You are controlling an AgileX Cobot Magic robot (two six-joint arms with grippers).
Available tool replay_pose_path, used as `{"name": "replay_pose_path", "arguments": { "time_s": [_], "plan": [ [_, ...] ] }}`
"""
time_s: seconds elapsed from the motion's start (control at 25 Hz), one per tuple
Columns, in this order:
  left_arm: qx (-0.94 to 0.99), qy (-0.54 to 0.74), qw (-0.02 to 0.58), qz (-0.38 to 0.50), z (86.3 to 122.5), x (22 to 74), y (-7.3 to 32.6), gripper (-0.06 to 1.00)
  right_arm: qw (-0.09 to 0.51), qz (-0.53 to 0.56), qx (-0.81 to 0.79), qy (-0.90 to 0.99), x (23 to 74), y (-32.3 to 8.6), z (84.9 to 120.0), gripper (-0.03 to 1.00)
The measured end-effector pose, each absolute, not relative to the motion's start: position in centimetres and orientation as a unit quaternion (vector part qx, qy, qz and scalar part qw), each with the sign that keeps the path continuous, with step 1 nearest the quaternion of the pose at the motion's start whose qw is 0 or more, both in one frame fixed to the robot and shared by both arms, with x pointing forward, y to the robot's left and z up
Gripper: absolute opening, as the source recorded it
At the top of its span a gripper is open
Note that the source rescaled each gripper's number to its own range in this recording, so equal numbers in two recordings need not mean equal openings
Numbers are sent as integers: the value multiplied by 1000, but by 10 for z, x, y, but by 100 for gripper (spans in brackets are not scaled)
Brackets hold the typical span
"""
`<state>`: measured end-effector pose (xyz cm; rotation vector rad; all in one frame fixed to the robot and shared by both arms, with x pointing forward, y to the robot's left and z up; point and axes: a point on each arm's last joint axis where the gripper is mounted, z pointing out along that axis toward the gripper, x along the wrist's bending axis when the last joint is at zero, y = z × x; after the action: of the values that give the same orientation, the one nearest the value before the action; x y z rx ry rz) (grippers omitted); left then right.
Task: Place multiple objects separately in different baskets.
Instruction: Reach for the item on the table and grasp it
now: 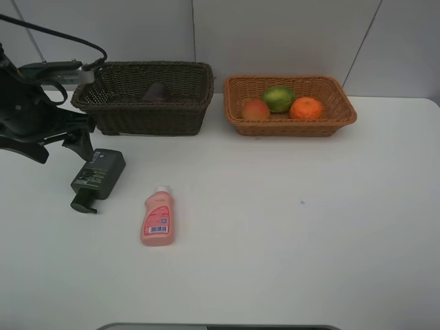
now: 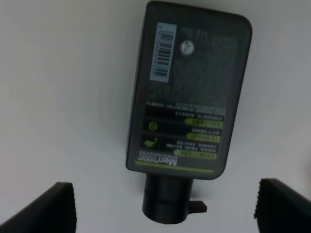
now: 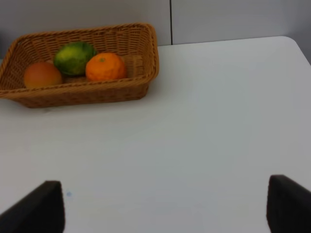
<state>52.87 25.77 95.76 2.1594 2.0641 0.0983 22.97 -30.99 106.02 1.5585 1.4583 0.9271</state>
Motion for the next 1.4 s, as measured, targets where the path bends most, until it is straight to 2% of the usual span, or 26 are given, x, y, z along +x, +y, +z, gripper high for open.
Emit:
{"name": "replay_pose_path", "arguments": {
  "time_s": [0.28,0.48,0.8,1.08,1.24,1.4],
  "plan": [
    [722,684,86,48,952,535,258,84,396,366,615,575,230,-310,1060,91],
    [730,672,108,61,950,541,256,97,396,366,615,575,230,-310,1060,91],
    [718,679,140,69,951,546,253,98,396,366,615,575,230,-310,1060,91],
    [721,680,119,49,933,550,248,98,396,366,615,575,230,-310,1060,91],
    [726,673,125,62,941,558,241,98,396,366,615,575,230,-310,1060,91],
    [733,670,92,77,944,564,235,98,396,366,615,575,230,-310,1060,91]
  ]
}}
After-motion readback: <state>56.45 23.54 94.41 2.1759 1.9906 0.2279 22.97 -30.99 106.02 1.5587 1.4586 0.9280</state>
